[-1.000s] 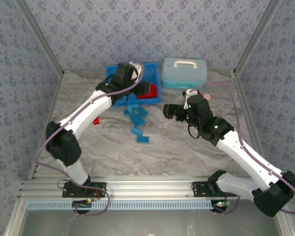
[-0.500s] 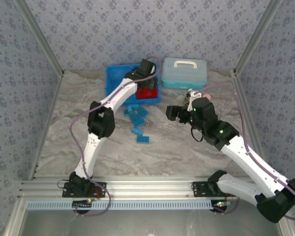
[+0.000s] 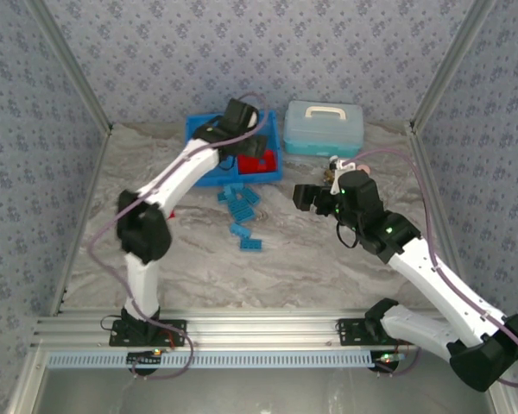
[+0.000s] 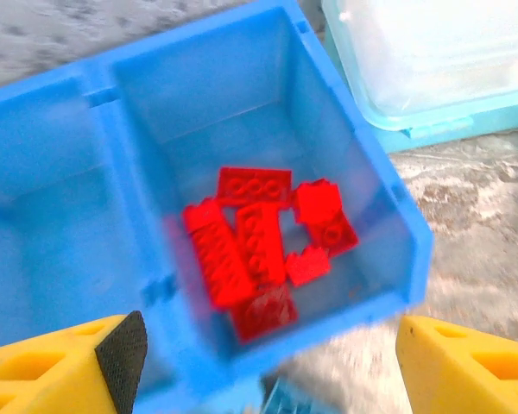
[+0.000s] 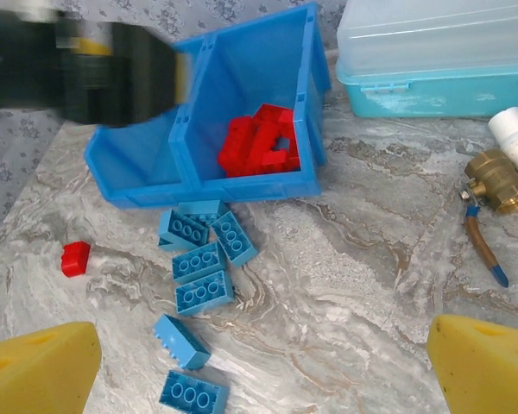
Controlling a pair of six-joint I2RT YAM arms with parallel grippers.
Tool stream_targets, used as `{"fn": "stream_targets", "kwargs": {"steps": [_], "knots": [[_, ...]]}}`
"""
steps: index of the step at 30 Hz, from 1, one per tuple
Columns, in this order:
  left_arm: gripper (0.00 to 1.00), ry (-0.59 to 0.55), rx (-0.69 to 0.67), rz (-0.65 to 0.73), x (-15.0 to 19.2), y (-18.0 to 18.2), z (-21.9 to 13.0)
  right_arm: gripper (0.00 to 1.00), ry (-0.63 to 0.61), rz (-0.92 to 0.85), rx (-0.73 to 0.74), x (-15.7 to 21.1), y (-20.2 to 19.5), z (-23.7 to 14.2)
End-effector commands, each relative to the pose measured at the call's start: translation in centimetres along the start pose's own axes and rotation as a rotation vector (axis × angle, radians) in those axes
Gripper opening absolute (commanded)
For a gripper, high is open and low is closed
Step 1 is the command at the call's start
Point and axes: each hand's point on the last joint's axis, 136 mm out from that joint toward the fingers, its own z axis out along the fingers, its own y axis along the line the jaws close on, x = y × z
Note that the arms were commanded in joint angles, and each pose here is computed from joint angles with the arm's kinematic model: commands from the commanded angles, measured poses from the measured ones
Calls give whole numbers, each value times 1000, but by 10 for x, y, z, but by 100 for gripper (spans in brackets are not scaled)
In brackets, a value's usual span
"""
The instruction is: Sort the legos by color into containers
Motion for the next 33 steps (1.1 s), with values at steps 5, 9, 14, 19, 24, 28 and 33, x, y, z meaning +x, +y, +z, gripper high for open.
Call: {"fn": "stream_targets", "kwargs": {"steps": [5,9,14,19,24,28,33], "knots": [[79,45,-228,-331,92,116,-85,100,26,-22,-46,2,14,10],[78,143,-335,-480,164,157,-89,100,31,-31,-62,1,22,13],[78,290,-337,-586,216,178,-58,100,35,-39,-66,3,28,11],[78,359,-355,-604,232,189,-27,100,33,-47,-52,3,28,7],[74,423,-386,-587,244,201,1,100,30,-53,-42,2,26,5],[60,450,-416,-584,251,211,17,100,27,-58,-32,1,25,5],[52,465,-395,-572,253,210,32,100,30,-61,-35,-2,28,9]]}}
